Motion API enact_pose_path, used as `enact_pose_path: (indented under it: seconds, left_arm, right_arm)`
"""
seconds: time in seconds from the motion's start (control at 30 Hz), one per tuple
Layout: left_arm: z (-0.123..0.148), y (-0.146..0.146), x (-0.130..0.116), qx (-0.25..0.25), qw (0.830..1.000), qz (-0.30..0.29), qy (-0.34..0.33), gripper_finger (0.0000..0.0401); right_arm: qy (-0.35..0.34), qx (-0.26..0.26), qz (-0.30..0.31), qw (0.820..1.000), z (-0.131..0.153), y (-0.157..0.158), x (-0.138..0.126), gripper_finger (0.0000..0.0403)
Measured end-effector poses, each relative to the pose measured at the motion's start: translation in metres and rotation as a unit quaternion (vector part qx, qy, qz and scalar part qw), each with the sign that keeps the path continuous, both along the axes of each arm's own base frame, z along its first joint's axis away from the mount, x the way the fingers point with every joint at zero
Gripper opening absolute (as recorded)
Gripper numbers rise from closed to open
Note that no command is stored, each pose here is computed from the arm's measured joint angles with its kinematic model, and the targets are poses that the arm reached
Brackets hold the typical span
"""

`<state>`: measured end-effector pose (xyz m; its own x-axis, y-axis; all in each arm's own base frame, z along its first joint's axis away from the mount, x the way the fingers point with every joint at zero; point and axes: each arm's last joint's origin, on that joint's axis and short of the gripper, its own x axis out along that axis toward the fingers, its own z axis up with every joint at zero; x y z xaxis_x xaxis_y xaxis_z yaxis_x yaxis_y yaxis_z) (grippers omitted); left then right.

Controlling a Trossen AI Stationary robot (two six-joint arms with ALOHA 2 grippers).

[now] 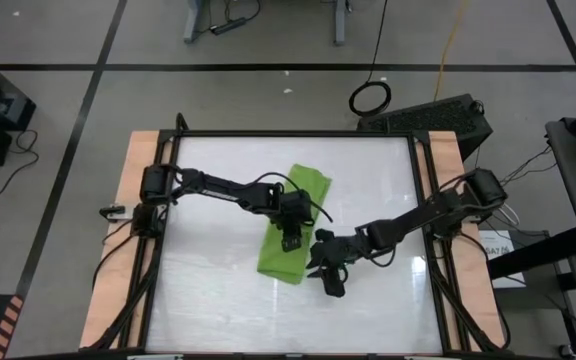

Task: Roll towel into tight, uniform cylinder
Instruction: Roll the green towel

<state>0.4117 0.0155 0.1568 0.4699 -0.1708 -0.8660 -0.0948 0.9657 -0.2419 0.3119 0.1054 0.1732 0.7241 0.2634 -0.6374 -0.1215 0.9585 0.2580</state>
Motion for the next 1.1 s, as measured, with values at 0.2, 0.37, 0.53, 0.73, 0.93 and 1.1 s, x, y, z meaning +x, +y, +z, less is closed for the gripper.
enact_pose_path:
  seconds: [0.2,0.37,0.53,0.73,0.93,1.1]
  left_arm:
    - [0.033,-0.008,0.002,0.020,0.999,-0.040,-0.009,0.0161]
    - [0.053,-0.026,-0.001,0.030,0.997,-0.066,-0.034,0.0161]
    - [0.055,-0.053,-0.006,0.039,0.993,-0.107,-0.024,0.0161]
    - [0.052,-0.081,-0.015,0.105,0.984,-0.144,-0.003,0.0161]
    - [0.053,-0.096,-0.016,0.117,0.981,-0.154,-0.011,0.0161]
    - [0.053,-0.103,-0.017,0.142,0.979,-0.149,-0.016,0.0161]
  right_arm:
    - [0.022,-0.036,0.002,0.999,-0.001,0.000,-0.007,0.0105]
    - [0.059,-0.040,-0.007,0.997,-0.008,-0.001,-0.011,0.0105]
    - [0.100,-0.040,-0.019,0.994,-0.012,0.001,-0.018,0.0105]
    - [0.119,-0.056,-0.039,0.991,-0.021,0.012,-0.030,0.0105]
    - [0.147,-0.038,-0.063,0.986,-0.035,0.017,-0.045,0.0105]
    - [0.157,-0.026,-0.074,0.985,-0.039,0.023,-0.053,0.0105]
